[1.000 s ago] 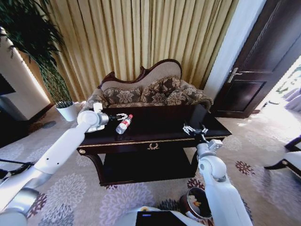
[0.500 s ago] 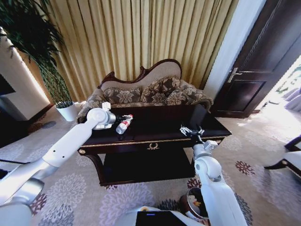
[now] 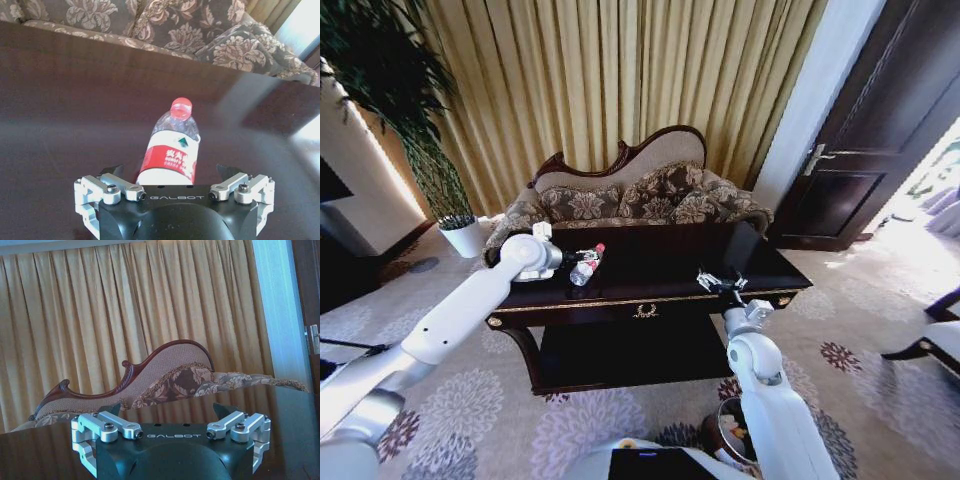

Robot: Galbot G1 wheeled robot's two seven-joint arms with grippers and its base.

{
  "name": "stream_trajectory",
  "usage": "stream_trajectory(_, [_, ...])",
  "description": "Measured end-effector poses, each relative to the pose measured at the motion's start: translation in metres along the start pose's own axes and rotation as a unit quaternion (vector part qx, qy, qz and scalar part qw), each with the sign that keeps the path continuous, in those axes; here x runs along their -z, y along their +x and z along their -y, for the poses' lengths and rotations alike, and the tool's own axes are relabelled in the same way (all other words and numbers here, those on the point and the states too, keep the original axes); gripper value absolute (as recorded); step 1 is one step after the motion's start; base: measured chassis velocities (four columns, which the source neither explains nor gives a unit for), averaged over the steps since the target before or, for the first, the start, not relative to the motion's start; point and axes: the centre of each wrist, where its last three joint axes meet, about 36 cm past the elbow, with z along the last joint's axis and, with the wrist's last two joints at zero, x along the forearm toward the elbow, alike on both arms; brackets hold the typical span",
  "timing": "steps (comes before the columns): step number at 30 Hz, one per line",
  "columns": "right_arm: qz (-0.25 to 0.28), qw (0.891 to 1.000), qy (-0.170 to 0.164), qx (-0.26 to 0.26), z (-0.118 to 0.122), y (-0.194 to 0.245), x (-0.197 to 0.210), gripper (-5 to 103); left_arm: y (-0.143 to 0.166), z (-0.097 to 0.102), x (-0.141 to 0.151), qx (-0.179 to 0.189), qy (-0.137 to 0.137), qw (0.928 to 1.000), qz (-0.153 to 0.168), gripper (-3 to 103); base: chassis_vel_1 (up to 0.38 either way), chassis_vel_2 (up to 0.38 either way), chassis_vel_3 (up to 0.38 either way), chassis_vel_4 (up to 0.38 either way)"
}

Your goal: Move to the front of the table and place the trash on the table into the trash bin.

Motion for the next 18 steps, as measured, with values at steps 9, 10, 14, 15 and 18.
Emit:
stream_trajectory(9, [-0.002, 1.000, 0.002, -0.004, -0.0023, 0.0035, -0.0047, 100, 0.0024, -0.0045, -0.0061, 0.000, 0.002, 1.0000, -0.005, 100, 0.000, 0.000, 0.000, 0.000])
stream_trajectory(10, [-0.002, 1.000, 0.002, -0.004, -0.0023, 0.0035, -0.0047, 100, 0.0024, -0.0045, -0.0061, 0.000, 0.002, 1.0000, -0.005, 100, 0.000, 0.000, 0.000, 0.000])
stream_trajectory(14, [-0.001, 1.000, 0.002, -0.003, -0.0033, 0.0047, -0.0039, 100, 0.0038, -0.0053, -0.0057, -0.002, 0.004, 1.0000, -0.005, 100, 0.000, 0.000, 0.000, 0.000])
stream_trajectory(15, [-0.001, 1.000, 0.002, -0.003, -0.0033, 0.0047, -0.0039, 100, 0.0038, -0.0053, -0.0057, -0.002, 0.004, 1.0000, -0.005, 100, 0.000, 0.000, 0.000, 0.000])
stream_trajectory(18, [-0.001, 1.000, 0.003, -0.003, -0.0047, 0.0058, -0.0045, 100, 0.0054, -0.0072, -0.0058, -0.004, 0.008, 0.9999, -0.007, 100, 0.000, 0.000, 0.000, 0.000])
